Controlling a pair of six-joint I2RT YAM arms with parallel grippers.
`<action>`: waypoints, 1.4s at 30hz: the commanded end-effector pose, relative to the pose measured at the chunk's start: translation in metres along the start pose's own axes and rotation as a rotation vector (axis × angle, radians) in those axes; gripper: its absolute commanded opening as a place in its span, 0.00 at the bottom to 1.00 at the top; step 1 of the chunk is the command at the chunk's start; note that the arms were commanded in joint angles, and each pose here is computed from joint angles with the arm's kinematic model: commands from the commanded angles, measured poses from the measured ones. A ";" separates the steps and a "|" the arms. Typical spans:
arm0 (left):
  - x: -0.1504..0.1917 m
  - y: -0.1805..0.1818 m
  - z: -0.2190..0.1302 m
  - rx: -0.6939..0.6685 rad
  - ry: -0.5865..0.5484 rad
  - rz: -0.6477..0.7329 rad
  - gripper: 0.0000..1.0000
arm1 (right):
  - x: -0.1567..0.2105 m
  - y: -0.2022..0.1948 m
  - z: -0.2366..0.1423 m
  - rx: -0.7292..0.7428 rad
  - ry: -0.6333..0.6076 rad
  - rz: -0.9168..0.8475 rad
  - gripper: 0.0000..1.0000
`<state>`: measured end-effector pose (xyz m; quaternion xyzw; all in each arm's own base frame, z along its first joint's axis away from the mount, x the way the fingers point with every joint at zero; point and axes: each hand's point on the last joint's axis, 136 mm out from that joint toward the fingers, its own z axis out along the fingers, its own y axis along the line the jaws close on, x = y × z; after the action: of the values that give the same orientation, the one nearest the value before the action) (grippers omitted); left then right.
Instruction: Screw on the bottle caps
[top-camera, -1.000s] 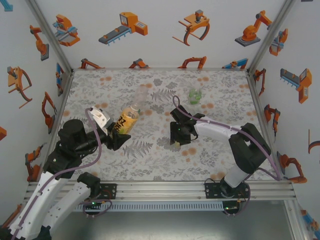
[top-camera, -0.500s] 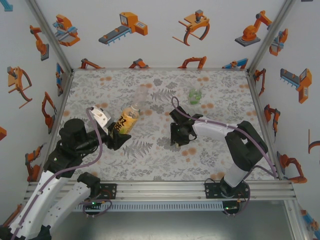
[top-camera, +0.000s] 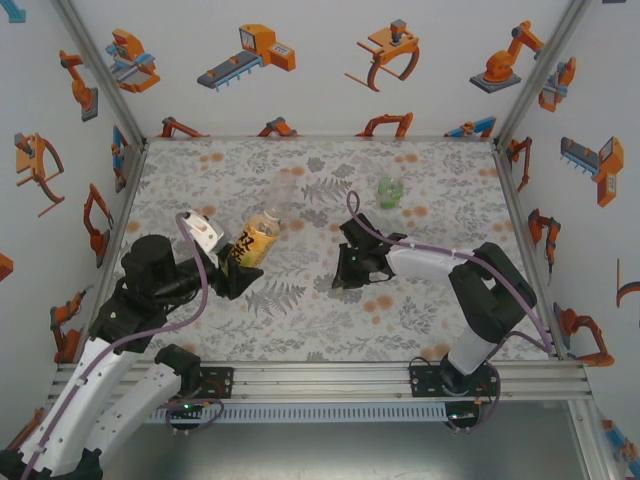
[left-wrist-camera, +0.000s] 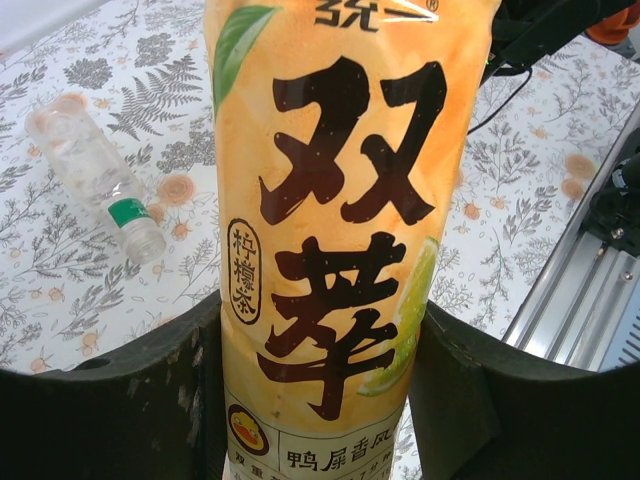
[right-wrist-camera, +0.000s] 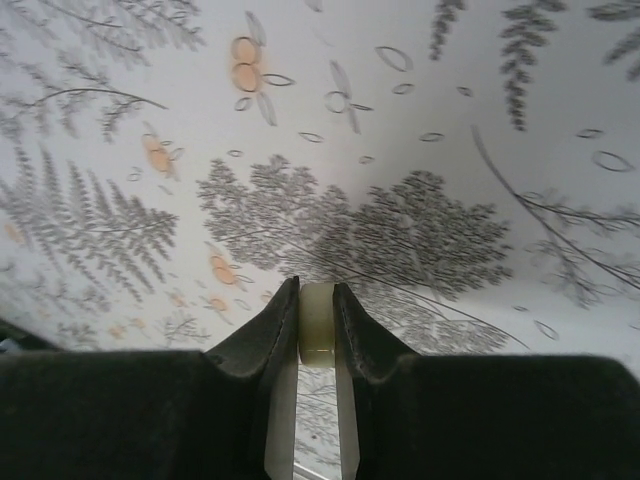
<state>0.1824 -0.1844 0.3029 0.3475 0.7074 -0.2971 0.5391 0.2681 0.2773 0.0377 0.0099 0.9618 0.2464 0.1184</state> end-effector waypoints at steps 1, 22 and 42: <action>-0.024 -0.003 -0.007 0.005 -0.070 0.010 0.00 | -0.003 0.027 0.007 -0.159 -0.010 0.049 0.18; -0.033 -0.003 -0.016 -0.015 -0.089 0.009 0.00 | 0.008 -0.031 0.001 0.067 -0.017 0.019 0.38; -0.032 -0.004 -0.018 -0.016 -0.080 0.012 0.00 | -0.001 -0.017 0.000 0.020 -0.034 -0.016 0.25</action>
<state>0.1784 -0.1812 0.3208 0.3410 0.6957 -0.2999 0.5566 0.2662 0.2684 0.0316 0.0154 0.9584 0.2537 0.1299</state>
